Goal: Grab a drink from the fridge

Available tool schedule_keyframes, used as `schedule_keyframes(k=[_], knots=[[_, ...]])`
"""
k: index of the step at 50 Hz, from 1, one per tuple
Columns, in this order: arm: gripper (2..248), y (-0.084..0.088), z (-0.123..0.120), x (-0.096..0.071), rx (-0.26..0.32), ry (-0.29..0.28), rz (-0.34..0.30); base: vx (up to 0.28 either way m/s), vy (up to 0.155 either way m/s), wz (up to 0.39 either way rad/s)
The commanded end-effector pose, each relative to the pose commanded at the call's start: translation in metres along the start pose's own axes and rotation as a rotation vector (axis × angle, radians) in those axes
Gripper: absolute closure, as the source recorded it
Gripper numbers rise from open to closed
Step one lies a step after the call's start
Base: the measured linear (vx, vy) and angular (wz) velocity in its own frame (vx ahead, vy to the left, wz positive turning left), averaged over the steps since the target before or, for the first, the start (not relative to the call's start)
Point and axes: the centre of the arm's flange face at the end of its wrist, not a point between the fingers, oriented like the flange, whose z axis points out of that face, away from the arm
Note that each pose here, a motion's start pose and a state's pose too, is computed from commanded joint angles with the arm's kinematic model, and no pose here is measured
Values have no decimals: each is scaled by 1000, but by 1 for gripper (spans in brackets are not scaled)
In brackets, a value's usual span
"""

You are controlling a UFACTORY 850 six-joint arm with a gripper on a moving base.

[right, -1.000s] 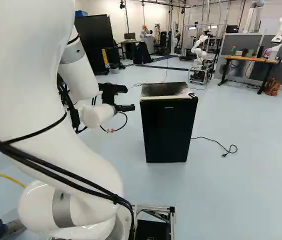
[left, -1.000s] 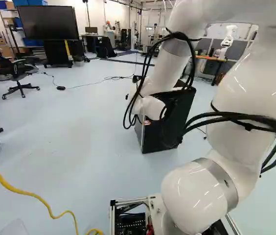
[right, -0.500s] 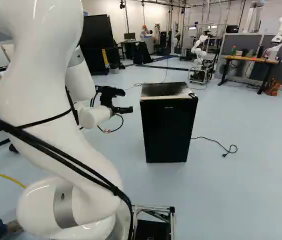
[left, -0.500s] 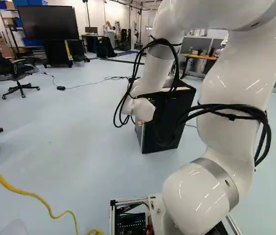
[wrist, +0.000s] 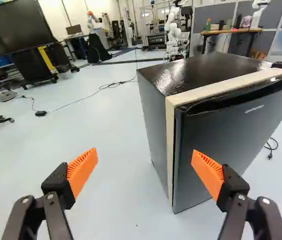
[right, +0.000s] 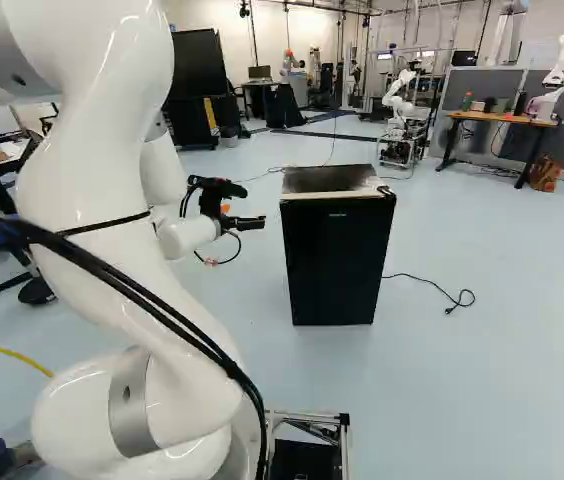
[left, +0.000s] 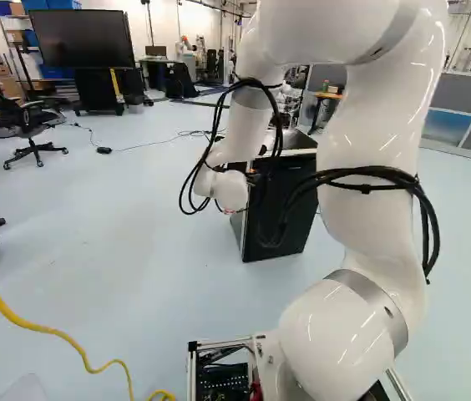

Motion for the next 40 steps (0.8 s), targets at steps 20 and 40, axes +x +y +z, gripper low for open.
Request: schedule_keyframes(k=[20,40], knots=[[3,-3,23,-14,-131,59,42,0,0,0],[3,-3,44,-30,-270,124,72,0,0,0]])
